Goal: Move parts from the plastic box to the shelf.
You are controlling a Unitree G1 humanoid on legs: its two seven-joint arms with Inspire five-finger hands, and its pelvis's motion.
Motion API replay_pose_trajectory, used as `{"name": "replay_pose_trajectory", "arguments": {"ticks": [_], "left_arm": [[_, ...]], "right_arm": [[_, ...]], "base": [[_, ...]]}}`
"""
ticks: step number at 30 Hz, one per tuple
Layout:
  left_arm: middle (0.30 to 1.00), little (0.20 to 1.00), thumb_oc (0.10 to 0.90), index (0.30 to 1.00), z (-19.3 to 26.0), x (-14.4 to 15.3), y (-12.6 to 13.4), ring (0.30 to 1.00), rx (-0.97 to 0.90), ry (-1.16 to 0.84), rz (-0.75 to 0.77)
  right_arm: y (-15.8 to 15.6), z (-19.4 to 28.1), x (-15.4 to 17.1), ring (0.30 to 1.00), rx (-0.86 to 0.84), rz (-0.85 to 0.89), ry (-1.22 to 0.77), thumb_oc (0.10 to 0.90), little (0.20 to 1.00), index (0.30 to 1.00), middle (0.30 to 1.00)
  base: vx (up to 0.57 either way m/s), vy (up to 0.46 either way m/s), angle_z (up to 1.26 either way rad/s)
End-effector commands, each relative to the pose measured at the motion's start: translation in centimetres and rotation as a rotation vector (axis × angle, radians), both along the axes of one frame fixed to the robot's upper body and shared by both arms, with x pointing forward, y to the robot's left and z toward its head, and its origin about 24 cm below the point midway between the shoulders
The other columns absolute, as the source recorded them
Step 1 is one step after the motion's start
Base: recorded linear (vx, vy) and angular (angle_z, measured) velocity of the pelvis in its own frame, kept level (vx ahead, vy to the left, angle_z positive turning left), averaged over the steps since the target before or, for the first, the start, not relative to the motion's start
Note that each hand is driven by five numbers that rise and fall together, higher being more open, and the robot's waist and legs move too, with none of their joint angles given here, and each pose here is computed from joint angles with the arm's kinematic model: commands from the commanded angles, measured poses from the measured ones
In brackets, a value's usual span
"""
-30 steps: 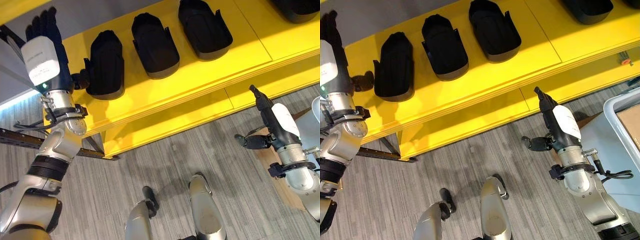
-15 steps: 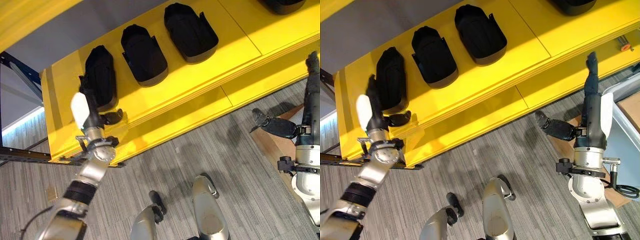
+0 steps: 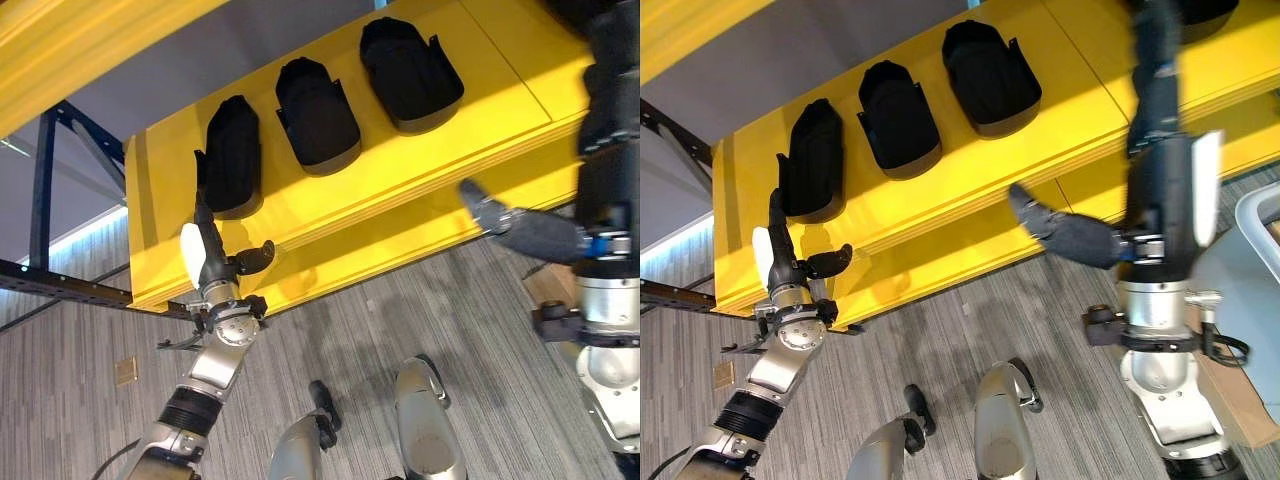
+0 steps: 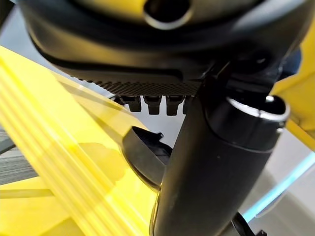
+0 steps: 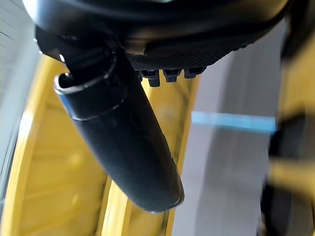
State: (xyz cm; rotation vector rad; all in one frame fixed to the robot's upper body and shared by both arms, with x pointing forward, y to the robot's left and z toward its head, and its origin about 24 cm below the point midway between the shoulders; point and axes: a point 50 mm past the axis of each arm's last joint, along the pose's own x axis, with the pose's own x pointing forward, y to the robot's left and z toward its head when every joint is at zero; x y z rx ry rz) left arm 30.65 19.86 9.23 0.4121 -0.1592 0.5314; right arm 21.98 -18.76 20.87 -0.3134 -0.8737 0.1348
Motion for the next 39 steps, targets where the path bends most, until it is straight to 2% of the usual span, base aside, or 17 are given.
{"name": "replay_pose_trajectory", "arguments": {"ticks": [1,6,9,16,21,25,28,30,33,38,39], "left_arm": [[1.0,1.0,0.9,1.0,4.5,-0.4,1.8,1.0,0.034,-0.287,0.078],[1.0,1.0,0.9,1.0,5.3,-1.4,1.5,1.0,0.02,-0.337,-0.008],[1.0,1.0,0.9,1.0,6.1,-2.2,1.5,1.0,0.039,-0.387,-0.042],[1.0,1.0,0.9,1.0,8.2,-4.0,1.8,1.0,0.107,-0.537,-0.084],[1.0,1.0,0.9,1.0,8.7,-4.5,2.0,1.0,0.104,-0.548,-0.131],[1.0,1.0,0.9,1.0,8.7,-4.6,2.0,1.0,0.131,-0.513,-0.191],[1.0,1.0,0.9,1.0,8.7,-4.6,1.9,1.0,0.136,-0.51,-0.206],[1.0,1.0,0.9,1.0,8.8,-4.7,1.8,1.0,0.155,-0.507,-0.227],[1.0,1.0,0.9,1.0,8.8,-4.8,1.8,1.0,0.15,-0.509,-0.235],[1.0,1.0,0.9,1.0,8.6,-4.8,1.8,1.0,0.137,-0.494,-0.227],[1.0,1.0,0.9,1.0,8.2,-4.8,1.8,1.0,0.121,-0.483,-0.226]], "right_arm": [[4.1,4.4,-1.1,1.0,0.095,0.245,-0.191,0.9,1.0,1.0,1.0],[7.5,3.6,0.6,1.0,0.105,0.354,-0.013,0.9,1.0,1.0,1.0],[8.5,3.4,1.4,1.0,0.132,0.351,0.022,0.9,1.0,1.0,1.0],[10.0,4.9,1.4,1.0,0.171,0.329,-0.076,0.9,1.0,1.0,1.0],[10.6,5.6,2.1,1.0,0.227,0.245,-0.103,0.9,1.0,1.0,1.0],[9.5,6.4,3.5,1.0,0.313,0.048,-0.176,0.9,1.0,1.0,1.0],[9.1,6.7,3.8,1.0,0.333,-0.008,-0.202,0.9,1.0,1.0,1.0],[8.0,7.1,4.3,1.0,0.366,-0.11,-0.254,0.9,1.0,1.0,1.0],[6.0,7.6,3.9,1.0,0.406,-0.24,-0.366,0.9,1.0,1.0,1.0],[4.1,7.6,3.4,1.0,0.479,-0.375,-0.444,0.9,1.0,1.0,1.0],[3.0,7.4,3.3,1.0,0.484,-0.448,-0.467,0.9,1.0,1.0,1.0]], "base": [[-0.12,-0.173,0.26],[-0.1,-0.171,0.34],[-0.07,-0.14,0.24],[-0.06,-0.113,0.3],[0.0,-0.062,0.26],[0.01,-0.04,0.19],[0.0,-0.003,0.07],[-0.01,0.006,0.03],[0.0,0.009,-0.01],[0.0,0.039,-0.08],[0.03,0.056,-0.09]]}}
